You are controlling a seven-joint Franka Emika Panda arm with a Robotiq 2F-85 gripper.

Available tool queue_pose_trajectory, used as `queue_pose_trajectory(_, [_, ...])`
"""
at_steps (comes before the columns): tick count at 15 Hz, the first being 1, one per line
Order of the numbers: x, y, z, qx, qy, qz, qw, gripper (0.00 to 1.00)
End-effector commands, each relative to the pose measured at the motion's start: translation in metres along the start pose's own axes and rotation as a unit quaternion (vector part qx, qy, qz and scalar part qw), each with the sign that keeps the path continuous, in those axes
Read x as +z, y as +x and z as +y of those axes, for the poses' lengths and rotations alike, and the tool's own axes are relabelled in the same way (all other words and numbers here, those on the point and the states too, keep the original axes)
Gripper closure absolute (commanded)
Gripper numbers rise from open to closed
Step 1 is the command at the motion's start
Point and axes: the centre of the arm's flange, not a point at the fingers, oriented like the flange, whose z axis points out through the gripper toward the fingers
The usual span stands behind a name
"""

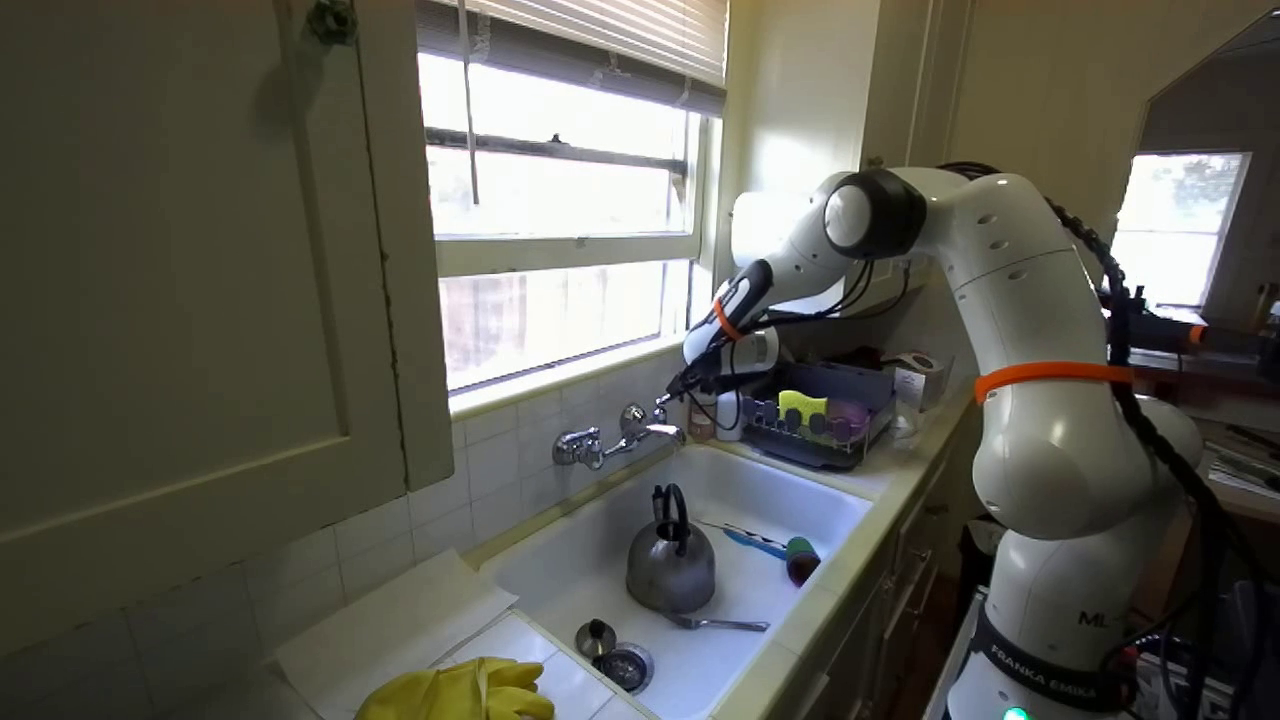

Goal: Move the tea pot lid slightly to the left, place the teapot under the faucet nozzle and open the faucet then close it after the water runs a bit

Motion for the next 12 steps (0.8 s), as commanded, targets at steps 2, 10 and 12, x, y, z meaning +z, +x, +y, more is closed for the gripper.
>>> queue_pose_trajectory(2, [0.014,0.017,0.012,0.06,0.003,0.044,0.9972,0.0])
queue_pose_trajectory(10, [-0.029,-0.015,0.021,0.039,-0.041,0.0,0.9984,0.0])
queue_pose_trajectory(12, [-0.041,-0.023,0.023,0.026,-0.043,-0.013,0.9986,0.0])
